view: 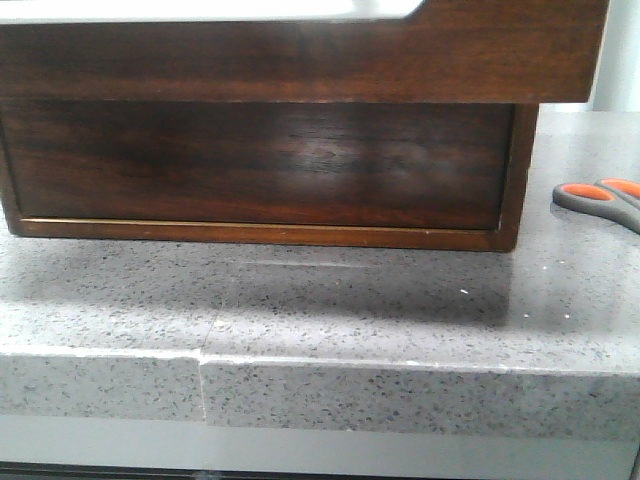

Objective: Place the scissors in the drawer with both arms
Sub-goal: 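Pull the drawer open toward the robot with the left gripper, then lower the right gripper onto the grey-orange scissors and grasp them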

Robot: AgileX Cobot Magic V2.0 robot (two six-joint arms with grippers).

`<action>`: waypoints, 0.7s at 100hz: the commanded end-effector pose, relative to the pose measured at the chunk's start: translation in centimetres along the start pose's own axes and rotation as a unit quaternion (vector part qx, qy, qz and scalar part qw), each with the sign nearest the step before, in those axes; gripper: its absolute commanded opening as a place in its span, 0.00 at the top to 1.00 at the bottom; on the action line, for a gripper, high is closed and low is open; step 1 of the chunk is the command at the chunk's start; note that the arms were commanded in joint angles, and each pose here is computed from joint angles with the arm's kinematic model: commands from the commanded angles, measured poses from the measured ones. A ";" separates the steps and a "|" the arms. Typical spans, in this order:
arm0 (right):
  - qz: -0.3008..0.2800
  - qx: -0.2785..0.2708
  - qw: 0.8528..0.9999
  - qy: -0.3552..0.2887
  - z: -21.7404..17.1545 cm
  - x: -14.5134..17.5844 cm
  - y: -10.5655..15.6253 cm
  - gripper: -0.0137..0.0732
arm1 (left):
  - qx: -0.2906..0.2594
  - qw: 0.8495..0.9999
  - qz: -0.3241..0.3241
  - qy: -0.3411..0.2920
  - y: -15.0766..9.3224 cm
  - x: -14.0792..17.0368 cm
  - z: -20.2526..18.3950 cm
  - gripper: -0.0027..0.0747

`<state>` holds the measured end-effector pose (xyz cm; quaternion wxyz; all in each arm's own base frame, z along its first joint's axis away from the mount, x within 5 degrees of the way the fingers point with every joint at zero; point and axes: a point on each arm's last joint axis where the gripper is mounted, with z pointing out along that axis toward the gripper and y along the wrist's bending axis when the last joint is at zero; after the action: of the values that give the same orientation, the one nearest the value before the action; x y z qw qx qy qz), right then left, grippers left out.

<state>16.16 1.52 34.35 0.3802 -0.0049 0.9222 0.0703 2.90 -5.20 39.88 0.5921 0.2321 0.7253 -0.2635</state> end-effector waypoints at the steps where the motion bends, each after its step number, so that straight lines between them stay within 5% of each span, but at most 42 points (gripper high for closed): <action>1: -0.021 0.005 1.000 0.000 2.0 -1.8 0.2 0.35 | 0.010 0.997 0.068 -0.018 -0.4 -0.9 -0.3 0.99; 23: -0.030 0.010 0.996 0.083 8.7 -2.0 0.1 0.33 | 0.014 0.997 0.077 -0.022 -0.5 -0.9 -0.5 0.99; 70: -0.003 0.020 0.994 0.105 14.1 -1.9 -0.4 0.33 | 0.018 0.997 0.078 -0.016 -0.5 -0.8 -0.5 0.99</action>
<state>26.55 2.87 24.31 0.2336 -0.0107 0.9710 0.0500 2.44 -5.32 39.44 0.5903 0.3073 0.7131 -0.2204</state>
